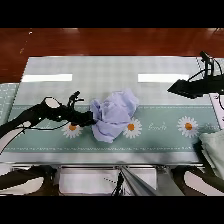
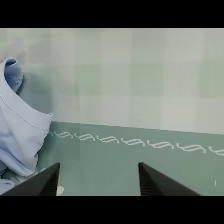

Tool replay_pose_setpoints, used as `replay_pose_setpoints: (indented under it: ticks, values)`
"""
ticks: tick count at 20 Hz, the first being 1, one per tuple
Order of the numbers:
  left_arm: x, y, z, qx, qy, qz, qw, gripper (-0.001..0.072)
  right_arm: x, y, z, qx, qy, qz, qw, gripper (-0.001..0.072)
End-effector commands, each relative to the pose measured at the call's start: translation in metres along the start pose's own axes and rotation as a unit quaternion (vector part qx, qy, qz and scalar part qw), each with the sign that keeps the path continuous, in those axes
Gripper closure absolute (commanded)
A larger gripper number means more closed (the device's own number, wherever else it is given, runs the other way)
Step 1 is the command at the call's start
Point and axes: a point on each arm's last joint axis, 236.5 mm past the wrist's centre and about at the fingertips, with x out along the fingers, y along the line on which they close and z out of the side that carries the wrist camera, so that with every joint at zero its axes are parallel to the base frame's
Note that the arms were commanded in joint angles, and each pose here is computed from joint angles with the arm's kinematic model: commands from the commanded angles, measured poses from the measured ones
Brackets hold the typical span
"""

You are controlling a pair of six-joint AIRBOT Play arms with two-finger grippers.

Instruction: Fold the shirts.

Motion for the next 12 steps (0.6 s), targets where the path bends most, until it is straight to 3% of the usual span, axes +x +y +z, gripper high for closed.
replay_pose_setpoints:
  ticks: [1, 6, 12]
  values:
    - [-0.006, 0.002, -0.004, 0.003, 0.014, -0.012, 1.0, 0.0687, 0.023, 0.009, -0.006, 0.014, 0.027, 0.023, 0.999, 0.0155]
    - [-0.014, 0.0, -0.006, 0.011, 0.019, -0.022, 1.0, 0.0687, 0.103, 0.051, -0.028, -0.027, 0.08, 0.04, 0.996, 0.0155]
    - [-0.016, -0.008, -0.001, 0.011, 0.012, -0.032, 0.999, 0.0687, 0.163, 0.072, -0.049, 0.002, 0.105, 0.039, 0.994, 0.0155]
